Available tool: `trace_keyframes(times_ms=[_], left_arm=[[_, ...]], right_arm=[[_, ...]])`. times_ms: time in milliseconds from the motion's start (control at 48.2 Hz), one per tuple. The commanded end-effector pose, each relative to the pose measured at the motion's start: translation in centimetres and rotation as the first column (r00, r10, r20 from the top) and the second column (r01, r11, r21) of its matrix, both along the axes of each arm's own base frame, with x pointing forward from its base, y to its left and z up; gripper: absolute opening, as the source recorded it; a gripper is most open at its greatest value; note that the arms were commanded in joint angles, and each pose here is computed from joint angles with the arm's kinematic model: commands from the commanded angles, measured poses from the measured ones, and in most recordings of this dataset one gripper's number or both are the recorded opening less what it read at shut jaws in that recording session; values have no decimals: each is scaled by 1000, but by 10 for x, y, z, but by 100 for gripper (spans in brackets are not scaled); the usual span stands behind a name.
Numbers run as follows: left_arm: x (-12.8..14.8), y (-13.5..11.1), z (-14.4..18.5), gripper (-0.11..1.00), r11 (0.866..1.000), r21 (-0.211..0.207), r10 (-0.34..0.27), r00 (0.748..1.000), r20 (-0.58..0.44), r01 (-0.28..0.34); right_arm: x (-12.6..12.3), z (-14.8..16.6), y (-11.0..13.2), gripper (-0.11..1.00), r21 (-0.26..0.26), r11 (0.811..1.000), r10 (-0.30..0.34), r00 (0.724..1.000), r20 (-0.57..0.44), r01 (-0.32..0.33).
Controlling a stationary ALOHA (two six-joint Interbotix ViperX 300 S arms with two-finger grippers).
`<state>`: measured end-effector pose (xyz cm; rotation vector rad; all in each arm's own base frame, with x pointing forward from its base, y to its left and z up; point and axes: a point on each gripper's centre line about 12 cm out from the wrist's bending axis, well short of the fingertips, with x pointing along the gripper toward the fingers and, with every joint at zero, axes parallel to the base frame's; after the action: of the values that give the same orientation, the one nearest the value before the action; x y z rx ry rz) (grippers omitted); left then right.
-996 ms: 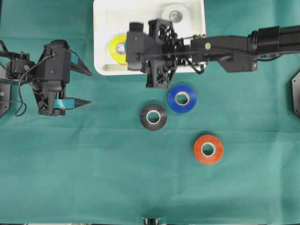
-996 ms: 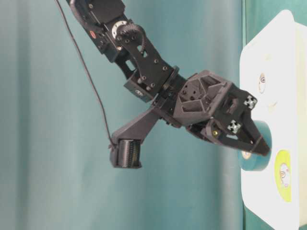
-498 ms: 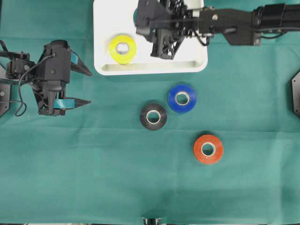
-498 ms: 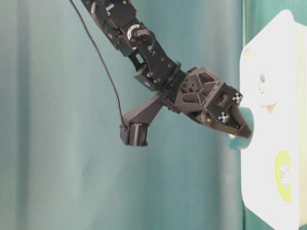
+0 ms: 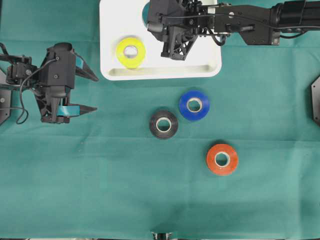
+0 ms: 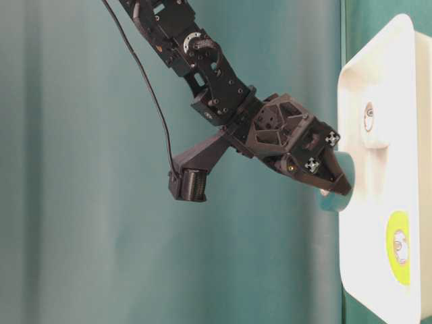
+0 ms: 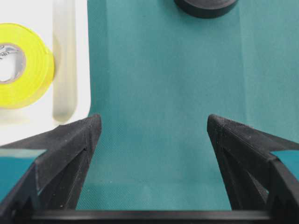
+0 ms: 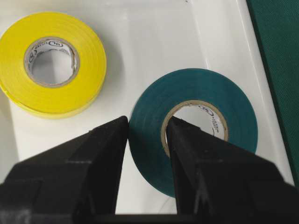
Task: Put the tape alternately from left to right into the white case.
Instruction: 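Lift the teal roll and lower it into the tray, then release the teal roll and withdraw the right gripper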
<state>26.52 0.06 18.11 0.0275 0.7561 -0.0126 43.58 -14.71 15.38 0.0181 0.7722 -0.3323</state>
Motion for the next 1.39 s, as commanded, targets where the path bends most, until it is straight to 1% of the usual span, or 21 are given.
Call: trace_keyframes(times_ms=[0, 104, 145, 249, 373, 415, 436, 456, 539, 933, 1162, 1369], left_arm=[[4, 0, 7, 98, 1000, -2, 1, 1000, 29, 0], [4, 0, 8, 98, 1000, -1, 0, 1000, 31, 1], [4, 0, 7, 98, 1000, -2, 1, 1000, 29, 0], [4, 0, 8, 98, 1000, -2, 1, 1000, 31, 0], [4, 0, 8, 98, 1000, -1, 0, 1000, 31, 1], [4, 0, 7, 98, 1000, -2, 1, 1000, 29, 0], [4, 0, 8, 98, 1000, -1, 0, 1000, 31, 1], [4, 0, 8, 98, 1000, -1, 0, 1000, 31, 1], [4, 0, 8, 98, 1000, -1, 0, 1000, 31, 1], [4, 0, 8, 98, 1000, -1, 0, 1000, 31, 1], [4, 0, 8, 98, 1000, -1, 0, 999, 32, 1], [4, 0, 8, 98, 1000, -1, 0, 999, 32, 1]], right_arm=[[2, 13, 0, 2, -12, 1000, 4, 1000, 31, -3], [2, 12, 0, 2, -10, 1000, 3, 1000, 30, -2], [1, 13, 0, 5, -10, 1000, 2, 1000, 30, -2], [1, 12, 0, 27, -9, 1000, -1, 1000, 25, 1], [0, 11, -1, 65, -8, 1000, -6, 1000, 12, 6], [-1, 10, -1, 76, -7, 1000, -8, 1000, 5, 8], [-1, 10, -1, 80, -7, 1000, -8, 1000, 5, 8], [-1, 10, -1, 81, -7, 1000, -9, 1000, 4, 9], [-1, 10, -1, 79, -8, 1000, -9, 1000, 5, 9], [-4, 13, 2, 79, -8, 1000, -4, 1000, 6, 4], [-19, 21, 17, 79, -9, 1000, 21, 1000, 19, -21], [-33, 25, 37, 79, -7, 998, 68, 997, 43, -68]])
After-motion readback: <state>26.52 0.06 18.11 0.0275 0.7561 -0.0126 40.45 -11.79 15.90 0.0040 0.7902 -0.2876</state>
